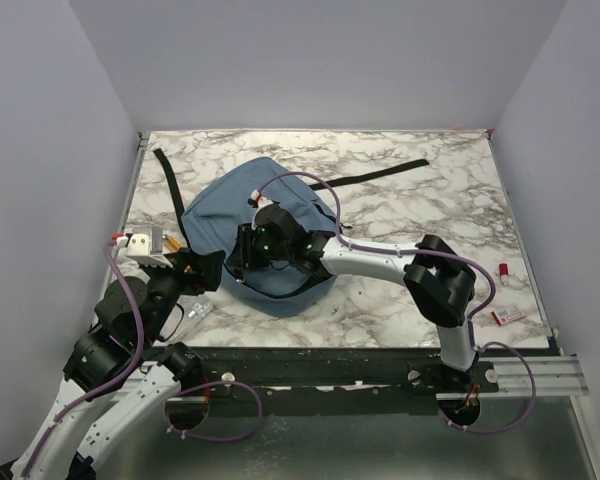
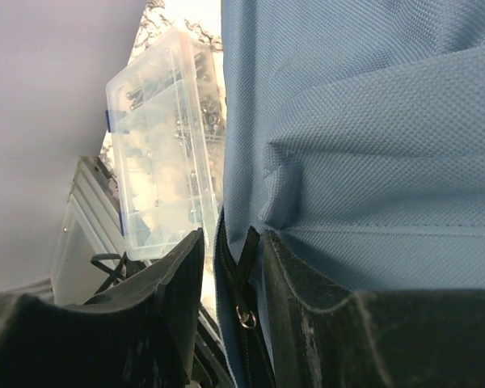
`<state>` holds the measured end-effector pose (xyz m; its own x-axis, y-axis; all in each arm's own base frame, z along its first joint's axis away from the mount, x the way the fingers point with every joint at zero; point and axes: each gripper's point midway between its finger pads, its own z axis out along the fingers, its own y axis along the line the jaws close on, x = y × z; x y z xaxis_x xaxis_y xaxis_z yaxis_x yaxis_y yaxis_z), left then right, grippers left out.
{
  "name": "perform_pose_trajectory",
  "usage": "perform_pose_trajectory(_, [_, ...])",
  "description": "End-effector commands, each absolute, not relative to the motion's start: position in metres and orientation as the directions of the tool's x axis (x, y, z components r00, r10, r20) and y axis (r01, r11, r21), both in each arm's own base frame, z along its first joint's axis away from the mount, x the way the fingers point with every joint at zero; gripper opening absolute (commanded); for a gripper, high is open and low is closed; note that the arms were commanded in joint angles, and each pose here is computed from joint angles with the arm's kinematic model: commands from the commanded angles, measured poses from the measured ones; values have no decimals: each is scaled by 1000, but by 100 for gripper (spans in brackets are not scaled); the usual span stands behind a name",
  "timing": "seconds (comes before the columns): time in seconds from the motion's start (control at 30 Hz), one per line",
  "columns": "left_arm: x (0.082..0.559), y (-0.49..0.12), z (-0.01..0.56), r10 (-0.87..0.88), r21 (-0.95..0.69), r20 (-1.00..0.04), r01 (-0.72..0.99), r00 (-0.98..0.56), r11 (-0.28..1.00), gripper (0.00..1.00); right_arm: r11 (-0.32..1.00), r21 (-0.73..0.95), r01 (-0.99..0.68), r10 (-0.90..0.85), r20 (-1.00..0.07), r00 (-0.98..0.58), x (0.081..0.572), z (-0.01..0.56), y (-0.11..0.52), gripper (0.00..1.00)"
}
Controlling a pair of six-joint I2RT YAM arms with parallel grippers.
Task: Pack the student bag
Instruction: Zip the student bag at the center of the board.
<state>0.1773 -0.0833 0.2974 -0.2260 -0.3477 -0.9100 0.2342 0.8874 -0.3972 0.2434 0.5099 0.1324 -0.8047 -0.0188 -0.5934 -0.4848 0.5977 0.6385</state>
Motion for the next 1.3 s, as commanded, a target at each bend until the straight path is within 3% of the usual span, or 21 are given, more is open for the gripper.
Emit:
perform_pose_trajectory(0.0, [174,-85,291,-349,-406,-904,241,-248,881,77,613,601,-513,-59,-613,-788,245,118,515,39])
perform_pose_trajectory(0.13, [175,-85,292,-349,-406,-904,239,-247,882,77,621,590,-515,-82,-605,-792,244,105,514,36])
perform_pose_trajectory(0.3, [176,-87,289,-343,-403,-903,238,-258,883,77,578,640,-506,-69,-580,-812,233,115,516,20])
perform_pose_trajectory(0.43, [178,-91,279,-351,-419,-891,223,-288,880,77,520,677,-521,-54,-583,-811,225,136,517,1])
perform_pose_trajectory(0.67, [190,-93,236,-401,-454,-795,8,-455,891,77,276,776,-568,-57,-576,-815,189,192,519,1])
perform_pose_trajectory(0.87, [212,-83,224,-379,-393,-727,-105,-573,913,78,184,836,-517,-45,-519,-854,165,205,502,1])
perform_pose_trajectory(0.97, [218,-89,215,-449,-489,-642,-118,-622,864,78,163,853,-496,-41,-496,-867,159,203,495,1])
perform_pose_trajectory(1.1, [218,-110,183,-527,-624,-444,-172,-725,762,78,94,870,-483,-66,-479,-875,148,204,490,0])
perform_pose_trajectory(1.27, [227,-116,154,-607,-738,-249,-258,-754,623,71,37,877,-479,-105,-473,-875,137,199,488,1])
